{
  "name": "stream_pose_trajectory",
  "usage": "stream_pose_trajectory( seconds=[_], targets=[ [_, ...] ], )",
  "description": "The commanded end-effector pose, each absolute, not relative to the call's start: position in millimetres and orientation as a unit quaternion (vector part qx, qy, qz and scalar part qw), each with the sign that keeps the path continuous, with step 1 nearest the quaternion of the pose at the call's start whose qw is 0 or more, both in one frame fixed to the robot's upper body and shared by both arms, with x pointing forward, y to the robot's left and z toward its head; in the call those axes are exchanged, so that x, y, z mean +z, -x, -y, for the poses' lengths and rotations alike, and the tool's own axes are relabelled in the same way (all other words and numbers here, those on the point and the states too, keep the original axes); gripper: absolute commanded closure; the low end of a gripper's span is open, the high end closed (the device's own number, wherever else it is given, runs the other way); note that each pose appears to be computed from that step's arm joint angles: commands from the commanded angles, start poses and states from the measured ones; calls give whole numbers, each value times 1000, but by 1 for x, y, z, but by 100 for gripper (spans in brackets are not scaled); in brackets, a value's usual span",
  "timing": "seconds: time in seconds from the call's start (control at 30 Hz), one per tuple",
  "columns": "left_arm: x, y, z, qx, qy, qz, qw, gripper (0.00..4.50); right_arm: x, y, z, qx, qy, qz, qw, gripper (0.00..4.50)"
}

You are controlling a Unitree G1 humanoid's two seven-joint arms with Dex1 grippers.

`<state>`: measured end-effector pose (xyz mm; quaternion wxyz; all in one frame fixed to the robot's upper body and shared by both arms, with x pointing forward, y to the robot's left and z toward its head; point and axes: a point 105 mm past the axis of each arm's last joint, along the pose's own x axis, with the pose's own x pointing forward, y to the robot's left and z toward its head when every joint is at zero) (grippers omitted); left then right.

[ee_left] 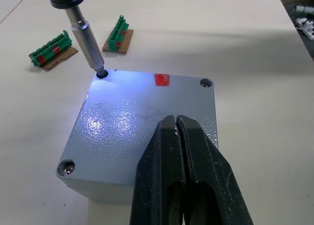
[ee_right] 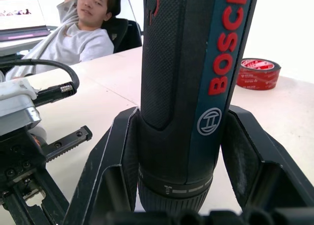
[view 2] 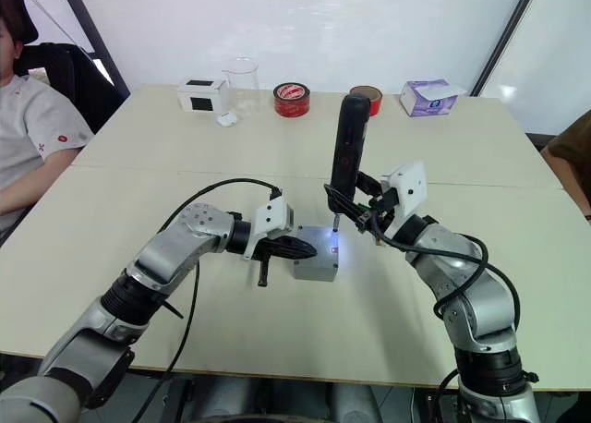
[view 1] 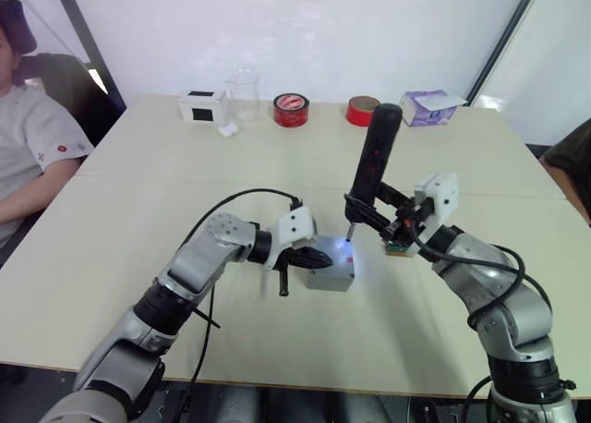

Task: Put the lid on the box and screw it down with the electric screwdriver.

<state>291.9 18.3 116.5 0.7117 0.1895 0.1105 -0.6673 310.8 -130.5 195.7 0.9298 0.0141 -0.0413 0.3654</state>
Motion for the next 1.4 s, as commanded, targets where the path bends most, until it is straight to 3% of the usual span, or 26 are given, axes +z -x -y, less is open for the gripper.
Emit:
stream_pose_trajectory(
  seconds=[0.03, 0.17, 0.27, 0.4, 0.57, 0.87, 1.1, 1.17, 1.33, 1.4],
  targets=[
    [105, -290, -19, -668, -190, -135, 707, 450, 252, -309, 138, 388, -37, 88, 917, 266],
    [109, -291, -16, -668, -178, -126, 712, 450, 295, -316, 163, 356, -63, 101, 927, 266],
    [132, -297, -16, -659, -157, -98, 729, 450, 295, -321, 189, 315, -52, 17, 947, 266],
    [168, -294, -27, -662, -155, -72, 730, 450, 268, -311, 226, 297, -54, -105, 948, 266],
    [179, -272, -47, -687, -169, -93, 701, 450, 197, -291, 280, 210, -46, -320, 923, 266],
    [163, -251, -51, -690, -160, -121, 695, 450, 154, -288, 315, 109, -79, -456, 880, 266],
    [158, -242, -46, -678, -128, -126, 713, 450, 146, -294, 321, 95, -69, -478, 870, 266],
    [157, -242, -50, -671, -120, -130, 720, 450, 143, -295, 324, 93, -60, -482, 869, 167],
    [154, -248, -65, -646, -100, -144, 743, 450, 144, -299, 330, 94, -33, -472, 876, 2],
    [155, -249, -76, -634, -97, -154, 752, 450, 157, -304, 332, 109, -8, -441, 891, 2]
  ],
)
